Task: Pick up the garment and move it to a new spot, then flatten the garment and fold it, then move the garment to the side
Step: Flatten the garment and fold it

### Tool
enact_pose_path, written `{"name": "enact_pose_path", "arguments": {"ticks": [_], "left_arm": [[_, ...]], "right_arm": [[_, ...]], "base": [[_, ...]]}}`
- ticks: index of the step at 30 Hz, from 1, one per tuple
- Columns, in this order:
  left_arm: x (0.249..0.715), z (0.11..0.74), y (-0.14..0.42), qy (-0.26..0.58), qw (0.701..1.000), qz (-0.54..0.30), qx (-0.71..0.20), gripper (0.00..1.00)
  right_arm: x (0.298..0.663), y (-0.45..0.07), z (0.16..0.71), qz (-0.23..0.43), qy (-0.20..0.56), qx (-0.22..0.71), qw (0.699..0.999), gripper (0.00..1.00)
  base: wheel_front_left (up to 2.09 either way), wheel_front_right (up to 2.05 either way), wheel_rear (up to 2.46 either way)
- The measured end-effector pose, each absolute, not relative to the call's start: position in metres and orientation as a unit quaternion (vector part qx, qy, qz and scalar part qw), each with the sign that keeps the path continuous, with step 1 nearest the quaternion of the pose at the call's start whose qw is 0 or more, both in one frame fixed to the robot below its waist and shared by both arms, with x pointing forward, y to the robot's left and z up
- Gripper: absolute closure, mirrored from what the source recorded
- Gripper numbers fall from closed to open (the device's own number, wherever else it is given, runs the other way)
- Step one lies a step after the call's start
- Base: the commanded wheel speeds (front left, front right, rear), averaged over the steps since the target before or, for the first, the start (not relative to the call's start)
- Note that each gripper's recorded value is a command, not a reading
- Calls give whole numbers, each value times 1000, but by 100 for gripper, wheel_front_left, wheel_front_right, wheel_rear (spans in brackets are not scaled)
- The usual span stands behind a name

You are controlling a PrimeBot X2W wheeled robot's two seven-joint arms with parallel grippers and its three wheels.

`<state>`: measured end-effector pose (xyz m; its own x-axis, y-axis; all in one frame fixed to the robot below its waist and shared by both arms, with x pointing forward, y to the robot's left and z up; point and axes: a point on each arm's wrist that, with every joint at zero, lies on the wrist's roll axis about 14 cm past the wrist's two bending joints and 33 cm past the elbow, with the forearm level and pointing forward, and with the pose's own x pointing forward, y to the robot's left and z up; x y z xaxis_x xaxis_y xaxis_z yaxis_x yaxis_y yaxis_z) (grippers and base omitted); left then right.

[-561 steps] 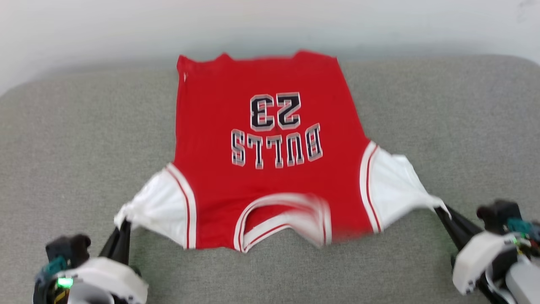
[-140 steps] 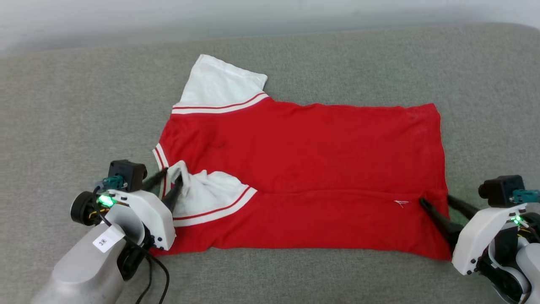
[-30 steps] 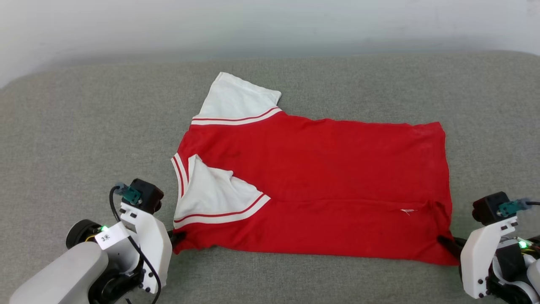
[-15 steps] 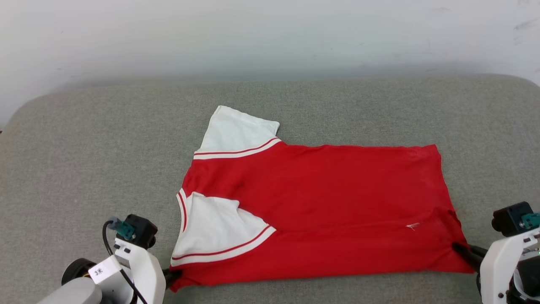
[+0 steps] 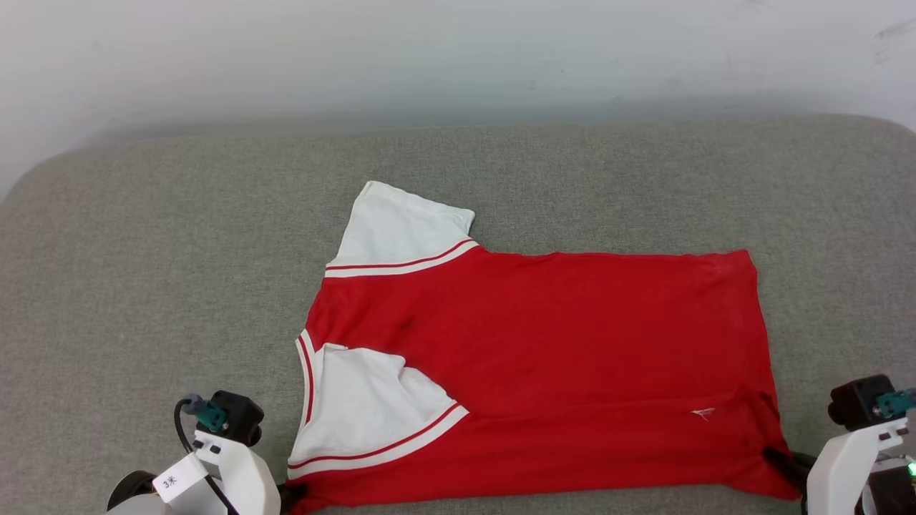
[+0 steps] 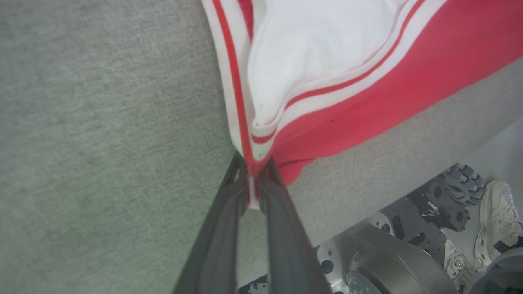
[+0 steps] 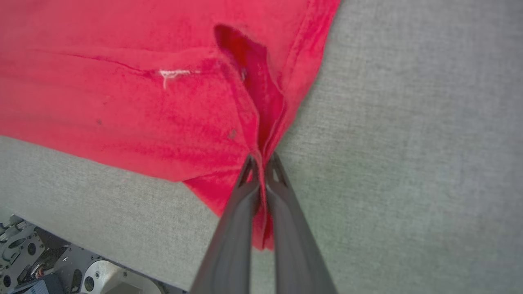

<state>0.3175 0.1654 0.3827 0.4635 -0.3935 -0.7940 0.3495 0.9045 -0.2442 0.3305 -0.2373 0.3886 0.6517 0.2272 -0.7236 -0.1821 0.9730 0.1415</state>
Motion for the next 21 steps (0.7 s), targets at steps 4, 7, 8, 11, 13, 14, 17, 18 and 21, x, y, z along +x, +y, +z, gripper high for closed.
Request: {"name": "enact_pose_path", "arguments": {"ticks": [4, 7, 8, 11, 13, 14, 17, 18, 21], "left_arm": [[316, 376, 168, 477, 853, -211, -25, 100], [321, 380, 170, 459, 863, -207, -30, 1], [323, 381, 172, 453, 867, -204, -26, 0], [327, 388, 176, 433, 879, -200, -19, 0], [331, 395, 176, 415, 887, -202, -12, 0], [334, 400, 175, 405, 891, -204, -11, 0], [349, 421, 176, 362, 910, -204, -6, 0], [356, 428, 176, 346, 916, -204, -1, 0], [380, 456, 177, 287, 937, -199, 13, 0]], "right_arm": [[326, -236, 378, 109, 409, 31, 905, 100], [328, -237, 380, 104, 393, 34, 913, 62], [330, -239, 383, 102, 384, 31, 917, 12], [340, -242, 397, 96, 344, 27, 934, 0], [347, -242, 410, 96, 310, 21, 946, 0], [351, -243, 418, 93, 290, 23, 952, 0], [359, -244, 438, 87, 240, 17, 967, 0], [363, -244, 446, 84, 221, 17, 972, 0], [374, -244, 474, 75, 158, 15, 984, 0]], "base": [[0, 0, 0], [0, 0, 0], [0, 0, 0], [0, 0, 0], [0, 0, 0], [0, 0, 0], [0, 0, 0], [0, 0, 0], [0, 0, 0]]}}
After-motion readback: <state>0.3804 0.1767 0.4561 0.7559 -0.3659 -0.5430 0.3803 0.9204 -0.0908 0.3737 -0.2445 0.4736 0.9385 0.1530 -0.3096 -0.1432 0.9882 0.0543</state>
